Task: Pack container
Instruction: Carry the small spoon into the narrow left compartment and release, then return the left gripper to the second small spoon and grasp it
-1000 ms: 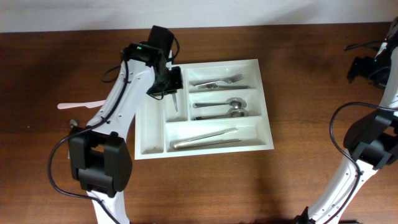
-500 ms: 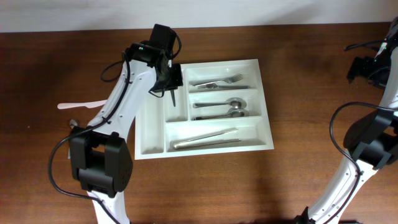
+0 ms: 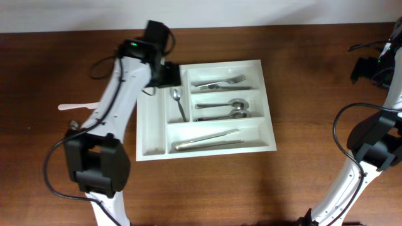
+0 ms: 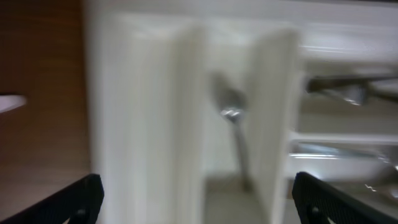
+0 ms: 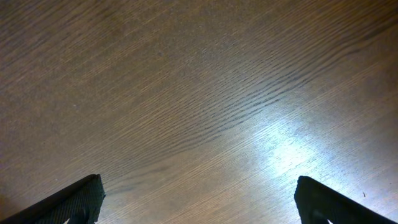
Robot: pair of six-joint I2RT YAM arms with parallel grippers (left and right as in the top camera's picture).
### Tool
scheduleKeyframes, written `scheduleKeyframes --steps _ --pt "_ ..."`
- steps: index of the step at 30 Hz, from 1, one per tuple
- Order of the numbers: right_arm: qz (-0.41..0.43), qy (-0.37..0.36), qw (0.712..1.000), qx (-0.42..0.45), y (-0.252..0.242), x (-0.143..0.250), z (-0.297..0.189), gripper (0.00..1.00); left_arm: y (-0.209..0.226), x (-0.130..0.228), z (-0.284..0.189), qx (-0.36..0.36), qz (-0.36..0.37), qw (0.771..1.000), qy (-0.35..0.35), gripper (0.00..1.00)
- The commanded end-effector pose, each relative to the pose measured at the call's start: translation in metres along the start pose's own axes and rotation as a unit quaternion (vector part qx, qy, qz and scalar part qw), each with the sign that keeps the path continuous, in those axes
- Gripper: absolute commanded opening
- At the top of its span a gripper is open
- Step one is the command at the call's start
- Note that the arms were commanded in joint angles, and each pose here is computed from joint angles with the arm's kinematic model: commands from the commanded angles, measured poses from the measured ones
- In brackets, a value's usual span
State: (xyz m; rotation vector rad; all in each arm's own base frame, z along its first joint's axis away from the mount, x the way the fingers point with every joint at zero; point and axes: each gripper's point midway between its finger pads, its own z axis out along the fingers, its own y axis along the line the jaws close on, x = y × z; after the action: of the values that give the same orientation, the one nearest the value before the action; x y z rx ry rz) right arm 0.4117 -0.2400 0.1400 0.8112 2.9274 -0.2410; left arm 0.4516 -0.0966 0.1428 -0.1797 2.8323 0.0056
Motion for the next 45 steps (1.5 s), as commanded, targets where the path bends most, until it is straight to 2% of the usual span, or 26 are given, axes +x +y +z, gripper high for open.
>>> scheduleKeyframes --steps 1,4,7,10,17,27,45 --pt "0.006 0.003 1.0 0.008 -0.005 0.0 0.003 0.99 0.091 -0.012 -0.007 -0.103 -0.054 0.993 0.001 0.99" --pt "0.006 0.003 1.0 0.008 -0.005 0.0 0.003 0.99 0.154 0.015 0.0 -0.135 -0.083 0.985 0.072 0.99" --pt "0.006 0.003 1.0 0.008 -0.005 0.0 0.003 0.99 0.205 0.047 -0.004 -0.171 -0.038 0.974 0.146 0.99" --pt "0.006 0.003 1.0 0.008 -0.005 0.0 0.003 0.99 0.224 0.065 -0.008 -0.162 0.007 0.968 0.194 0.99" --pt "0.006 0.003 1.0 0.008 -0.005 0.0 0.003 0.99 0.246 0.096 0.017 -0.146 0.011 0.961 0.236 0.99" --pt "0.006 0.003 1.0 0.008 -0.005 0.0 0.003 0.99 0.26 0.126 0.053 -0.097 -0.009 0.963 0.252 0.99" --pt "0.006 0.003 1.0 0.008 -0.005 0.0 0.003 0.99 0.292 0.123 0.064 -0.071 -0.051 0.973 0.214 0.99"
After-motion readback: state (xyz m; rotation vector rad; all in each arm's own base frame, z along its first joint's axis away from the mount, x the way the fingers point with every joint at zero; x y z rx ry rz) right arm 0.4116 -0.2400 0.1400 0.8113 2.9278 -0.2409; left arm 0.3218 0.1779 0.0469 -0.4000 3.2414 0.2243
